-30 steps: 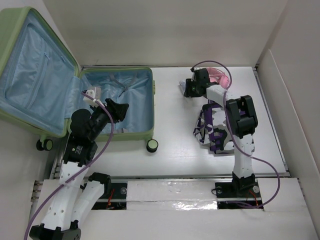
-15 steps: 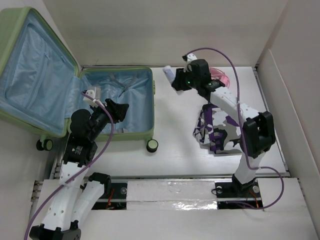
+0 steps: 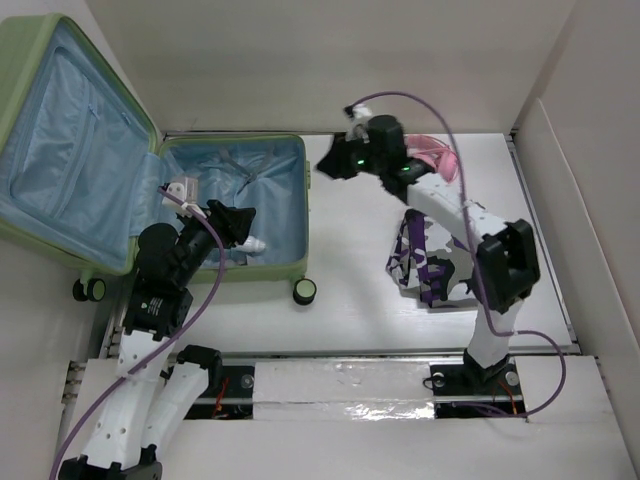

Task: Pack the luggage

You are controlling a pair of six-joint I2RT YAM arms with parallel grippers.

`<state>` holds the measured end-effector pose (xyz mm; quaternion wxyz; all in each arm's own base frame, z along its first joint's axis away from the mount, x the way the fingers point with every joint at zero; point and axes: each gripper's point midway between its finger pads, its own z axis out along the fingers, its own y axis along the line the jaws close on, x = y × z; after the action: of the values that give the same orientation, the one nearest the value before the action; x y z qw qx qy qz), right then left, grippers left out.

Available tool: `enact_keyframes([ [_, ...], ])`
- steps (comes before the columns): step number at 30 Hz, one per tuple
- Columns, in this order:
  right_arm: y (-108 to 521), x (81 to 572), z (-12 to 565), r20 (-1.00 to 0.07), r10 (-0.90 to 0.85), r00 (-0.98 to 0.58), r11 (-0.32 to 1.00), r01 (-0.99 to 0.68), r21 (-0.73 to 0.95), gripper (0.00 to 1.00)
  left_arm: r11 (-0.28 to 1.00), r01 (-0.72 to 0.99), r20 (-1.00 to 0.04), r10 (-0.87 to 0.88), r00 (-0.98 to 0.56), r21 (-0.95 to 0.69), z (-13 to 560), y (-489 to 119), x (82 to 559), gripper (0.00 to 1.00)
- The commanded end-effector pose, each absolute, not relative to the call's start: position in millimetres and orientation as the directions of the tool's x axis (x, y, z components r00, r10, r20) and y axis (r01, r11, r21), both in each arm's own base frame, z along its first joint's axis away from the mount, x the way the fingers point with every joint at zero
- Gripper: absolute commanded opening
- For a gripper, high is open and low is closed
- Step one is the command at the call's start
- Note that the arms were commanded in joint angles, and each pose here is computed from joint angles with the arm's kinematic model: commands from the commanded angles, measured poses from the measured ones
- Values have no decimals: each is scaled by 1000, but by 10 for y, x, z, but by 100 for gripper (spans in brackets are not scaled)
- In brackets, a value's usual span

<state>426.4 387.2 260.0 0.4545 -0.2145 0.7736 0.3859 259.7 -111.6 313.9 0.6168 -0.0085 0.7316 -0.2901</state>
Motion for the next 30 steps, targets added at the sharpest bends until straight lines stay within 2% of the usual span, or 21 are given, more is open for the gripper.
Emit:
enact_keyframes([
  [1,2657,4850,3189,-915,210,-344,773,-515,371,33,832,373,-911,-361,-200,-412,3237,-1132,2574,46],
  [3,1845,5135,2884,-909,249,-335,887,-298,353,10,829,378,-911,-360,-202,-412,3241,-1142,2571,46],
  [4,1609,5195,2806,-910,252,-330,910,-240,339,5,827,381,-910,-361,-205,-414,3241,-1150,2570,46],
  [5,1376,5262,2712,-911,249,-328,931,-177,318,6,826,384,-910,-361,-201,-413,3252,-1151,2563,46],
  [6,1061,5332,2600,-908,249,-338,949,-102,298,13,825,385,-910,-362,-204,-414,3248,-1156,2569,46],
  [7,919,5375,2527,-912,214,-350,965,-72,254,36,826,383,-910,-361,-204,-413,3247,-1154,2576,46],
  [9,640,5466,2215,-893,172,-416,984,33,174,60,825,386,-910,-360,-205,-413,3247,-1160,2577,46],
  [10,528,5541,2258,-904,141,-405,990,50,132,77,824,387,-910,-360,-205,-413,3244,-1162,2573,46],
  [12,467,5619,1981,-878,91,-471,996,45,78,87,827,380,-910,-360,-207,-414,3229,-1154,2586,46],
  [13,458,5714,2076,-884,70,-462,997,19,69,92,827,379,-909,-360,-209,-414,3228,-1155,2591,46],
  [16,595,5797,1731,-826,-11,-563,995,-89,47,96,826,383,-909,-359,-212,-415,3217,-1163,2589,46],
  [17,600,5877,1815,-835,-10,-550,995,-89,46,97,827,380,-909,-359,-211,-415,3214,-1158,2590,46],
  [24,486,6002,1301,-761,-73,-645,997,-74,-33,96,823,388,-909,-355,-217,-414,3205,-1177,2598,46],
  [27,660,5968,1029,-713,-120,-690,992,-113,-58,92,821,391,-909,-356,-217,-416,3209,-1182,2595,46],
  [29,769,5924,976,-702,-134,-700,988,-148,-41,73,823,388,-909,-358,-214,-415,3213,-1175,2597,46],
  [30,799,5955,1036,-722,-130,-679,987,-156,-31,60,827,380,-909,-358,-215,-416,3202,-1164,2605,46],
])
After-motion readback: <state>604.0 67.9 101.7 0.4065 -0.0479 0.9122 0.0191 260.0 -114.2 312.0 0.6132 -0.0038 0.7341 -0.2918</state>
